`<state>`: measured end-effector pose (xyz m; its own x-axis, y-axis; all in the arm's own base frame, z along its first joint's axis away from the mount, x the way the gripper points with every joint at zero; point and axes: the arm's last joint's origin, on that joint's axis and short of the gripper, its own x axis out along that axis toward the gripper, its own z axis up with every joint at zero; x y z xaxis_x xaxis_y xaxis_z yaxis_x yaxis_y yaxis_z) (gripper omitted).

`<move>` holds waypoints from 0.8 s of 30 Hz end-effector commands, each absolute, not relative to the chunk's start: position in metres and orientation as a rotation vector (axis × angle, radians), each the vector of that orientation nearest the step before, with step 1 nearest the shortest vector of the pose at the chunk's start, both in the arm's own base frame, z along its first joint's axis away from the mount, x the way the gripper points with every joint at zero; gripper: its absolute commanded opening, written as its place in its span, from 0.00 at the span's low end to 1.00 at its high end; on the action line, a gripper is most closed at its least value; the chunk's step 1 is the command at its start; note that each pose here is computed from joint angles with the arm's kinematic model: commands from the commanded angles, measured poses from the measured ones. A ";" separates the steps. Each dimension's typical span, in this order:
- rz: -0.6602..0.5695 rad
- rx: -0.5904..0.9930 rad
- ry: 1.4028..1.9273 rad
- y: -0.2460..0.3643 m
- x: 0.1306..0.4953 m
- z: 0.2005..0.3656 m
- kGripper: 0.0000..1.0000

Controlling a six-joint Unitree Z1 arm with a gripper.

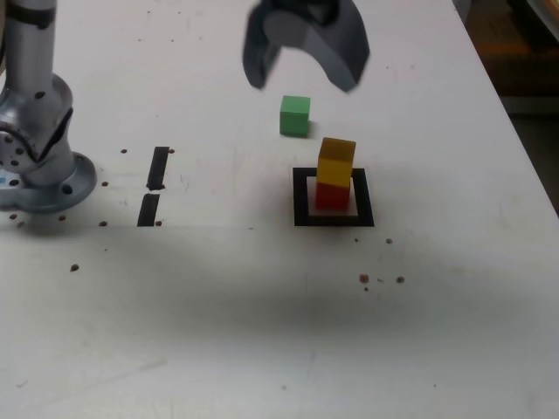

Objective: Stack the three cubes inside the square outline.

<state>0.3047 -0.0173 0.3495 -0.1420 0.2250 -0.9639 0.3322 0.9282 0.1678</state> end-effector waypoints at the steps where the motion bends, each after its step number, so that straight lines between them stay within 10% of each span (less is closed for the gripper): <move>1: -0.083 0.433 1.692 -0.002 0.282 0.369 1.00; 9: -0.005 0.342 1.835 0.069 0.287 0.311 0.99; 24: -0.045 0.203 1.832 0.090 0.333 0.215 0.88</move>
